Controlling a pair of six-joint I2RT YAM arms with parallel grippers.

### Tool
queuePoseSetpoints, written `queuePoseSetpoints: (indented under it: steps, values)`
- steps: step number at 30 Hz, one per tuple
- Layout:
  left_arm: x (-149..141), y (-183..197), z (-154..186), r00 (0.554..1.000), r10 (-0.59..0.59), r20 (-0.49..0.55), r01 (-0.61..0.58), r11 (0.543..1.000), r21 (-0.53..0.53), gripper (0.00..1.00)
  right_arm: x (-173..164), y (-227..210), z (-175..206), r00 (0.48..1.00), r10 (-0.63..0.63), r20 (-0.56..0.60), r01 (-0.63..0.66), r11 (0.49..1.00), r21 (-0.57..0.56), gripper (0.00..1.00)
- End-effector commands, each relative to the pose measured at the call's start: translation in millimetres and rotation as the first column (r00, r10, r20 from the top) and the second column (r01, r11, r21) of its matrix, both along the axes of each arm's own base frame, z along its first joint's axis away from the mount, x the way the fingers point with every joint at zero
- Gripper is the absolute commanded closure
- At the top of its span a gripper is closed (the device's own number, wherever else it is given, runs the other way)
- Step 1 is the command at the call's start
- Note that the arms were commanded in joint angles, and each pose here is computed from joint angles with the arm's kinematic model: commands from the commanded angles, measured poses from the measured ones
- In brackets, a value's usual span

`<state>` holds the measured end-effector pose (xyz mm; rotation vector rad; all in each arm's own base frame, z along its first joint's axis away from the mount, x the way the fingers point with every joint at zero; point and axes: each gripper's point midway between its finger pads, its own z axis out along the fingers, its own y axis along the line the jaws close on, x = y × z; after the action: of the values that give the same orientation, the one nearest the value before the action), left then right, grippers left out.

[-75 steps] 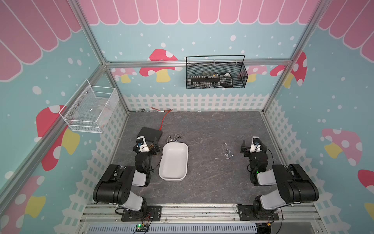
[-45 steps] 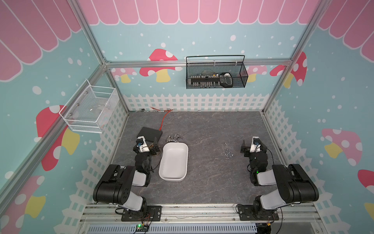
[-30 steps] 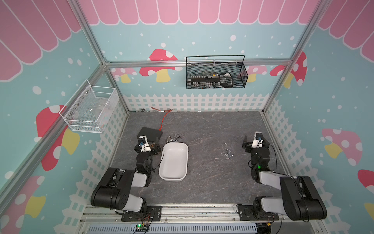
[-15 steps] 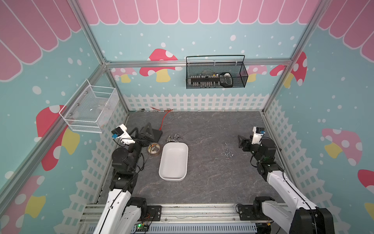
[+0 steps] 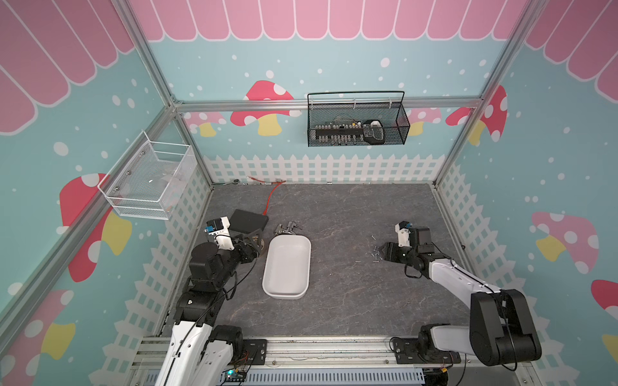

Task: Put the screws on the desktop into the storage box
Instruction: Pick up the screw from the center of the board.

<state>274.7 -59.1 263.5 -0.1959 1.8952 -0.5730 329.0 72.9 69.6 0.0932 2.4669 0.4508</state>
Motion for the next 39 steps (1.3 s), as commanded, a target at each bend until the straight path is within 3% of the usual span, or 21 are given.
queuePoseSetpoints:
  steps: [1, 6, 22, 32, 39]
  values:
    - [-2, -11, -8, 0.997, -0.071, -0.039, 0.072, 0.997, 0.012, 0.24, 5, -11, -1, 0.999, -0.038, -0.002, 0.037, 0.997, -0.071, 0.42]
    - [-2, -9, -9, 0.997, -0.060, -0.038, 0.060, 0.998, 0.013, 0.24, 12, -16, -9, 0.998, -0.056, -0.027, 0.053, 0.993, -0.107, 0.53]
    - [-1, -8, -10, 0.997, -0.057, -0.043, 0.057, 0.998, 0.014, 0.24, 19, -7, -35, 0.995, -0.023, -0.092, 0.010, 0.990, -0.137, 0.68]
    - [0, -8, -12, 0.997, -0.053, -0.050, 0.053, 0.998, 0.014, 0.24, 18, -3, -44, 0.994, -0.006, -0.109, -0.010, 0.989, -0.150, 0.70]
    - [0, -8, -13, 0.997, -0.053, -0.053, 0.054, 0.998, 0.014, 0.25, 18, 1, -43, 0.994, 0.005, -0.110, -0.021, 0.989, -0.149, 0.79]
